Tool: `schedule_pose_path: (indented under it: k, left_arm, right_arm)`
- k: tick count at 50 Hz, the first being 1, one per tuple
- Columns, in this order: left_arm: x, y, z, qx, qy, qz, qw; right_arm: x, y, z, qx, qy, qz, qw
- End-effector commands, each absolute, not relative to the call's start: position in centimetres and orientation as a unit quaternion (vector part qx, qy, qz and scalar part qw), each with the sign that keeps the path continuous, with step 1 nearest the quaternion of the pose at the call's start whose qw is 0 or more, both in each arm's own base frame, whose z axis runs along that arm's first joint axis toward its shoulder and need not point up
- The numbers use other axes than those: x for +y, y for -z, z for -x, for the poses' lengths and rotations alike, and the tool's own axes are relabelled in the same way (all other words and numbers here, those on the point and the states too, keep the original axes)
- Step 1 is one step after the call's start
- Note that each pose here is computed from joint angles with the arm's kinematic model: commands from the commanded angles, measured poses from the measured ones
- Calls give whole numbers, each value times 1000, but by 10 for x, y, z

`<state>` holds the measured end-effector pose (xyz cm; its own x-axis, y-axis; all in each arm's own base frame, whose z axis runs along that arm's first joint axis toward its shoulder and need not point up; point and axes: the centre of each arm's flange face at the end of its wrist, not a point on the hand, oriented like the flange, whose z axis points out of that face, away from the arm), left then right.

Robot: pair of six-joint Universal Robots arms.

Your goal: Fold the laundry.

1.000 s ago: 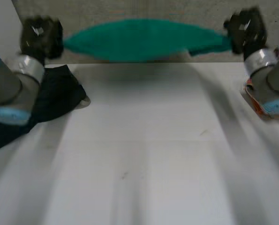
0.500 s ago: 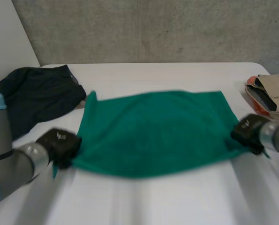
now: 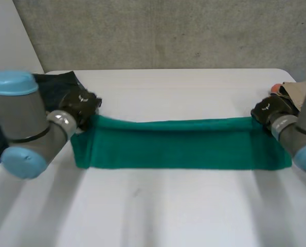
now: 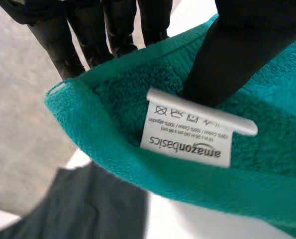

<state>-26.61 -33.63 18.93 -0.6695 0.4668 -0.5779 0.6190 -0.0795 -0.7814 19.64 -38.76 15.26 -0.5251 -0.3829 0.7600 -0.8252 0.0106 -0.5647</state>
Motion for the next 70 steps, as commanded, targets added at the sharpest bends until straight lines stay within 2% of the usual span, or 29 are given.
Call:
schedule_pose_path:
  k: [1, 3, 7, 8, 10, 11, 15, 19, 22, 26, 34, 38, 42, 46, 49, 58, 62, 66, 70]
  left_arm:
    - [-371, -168, 283, 666, 620, -410, 66]
    - [-377, -166, 285, 665, 620, -410, 68]
    - [-403, -202, 285, 619, 679, -383, 94]
    - [-417, -236, 284, 577, 728, -353, 110]
    - [-424, -279, 281, 526, 779, -319, 121]
    - [-426, -321, 278, 473, 825, -280, 129]
    - [-417, -398, 265, 374, 898, -205, 109]
    - [-411, -418, 254, 367, 909, -181, 81]
    - [-413, -407, 250, 395, 897, -186, 73]
    - [-418, -376, 243, 456, 864, -200, 72]
    - [-406, -307, 245, 542, 802, -247, 49]
    - [-387, -266, 248, 587, 761, -275, 30]
    - [-365, -238, 247, 625, 723, -294, 15]
    - [-337, -220, 243, 654, 686, -318, 5]
    - [-318, -214, 238, 668, 665, -333, 1]
    - [-215, -201, 207, 733, 543, -411, -1]
    - [-184, -199, 194, 757, 488, -434, 6]
    - [-172, -198, 188, 767, 456, -451, 4]
    - [-190, -201, 192, 746, 477, -465, 7]
  right_arm:
    - [-415, -142, -217, -641, -598, -427, 220]
    - [-419, -146, -221, -631, -614, -421, 220]
    - [-444, -187, -233, -567, -698, -369, 234]
    - [-455, -221, -235, -527, -746, -328, 242]
    - [-461, -262, -236, -479, -795, -279, 248]
    - [-462, -304, -231, -431, -836, -227, 252]
    - [-450, -374, -227, -342, -897, -151, 235]
    - [-437, -387, -228, -342, -899, -163, 219]
    - [-435, -379, -230, -360, -890, -181, 211]
    - [-433, -357, -232, -396, -871, -208, 203]
    - [-424, -300, -240, -470, -821, -272, 178]
    - [-417, -270, -241, -501, -793, -302, 171]
    - [-406, -241, -237, -543, -748, -337, 177]
    - [-381, -212, -227, -599, -678, -386, 182]
    - [-365, -210, -217, -620, -648, -402, 187]
    - [-287, -223, -162, -695, -501, -475, 200]
    - [-265, -231, -147, -699, -461, -511, 194]
    - [-268, -231, -141, -687, -460, -530, 190]
    - [-284, -213, -145, -693, -466, -523, 172]
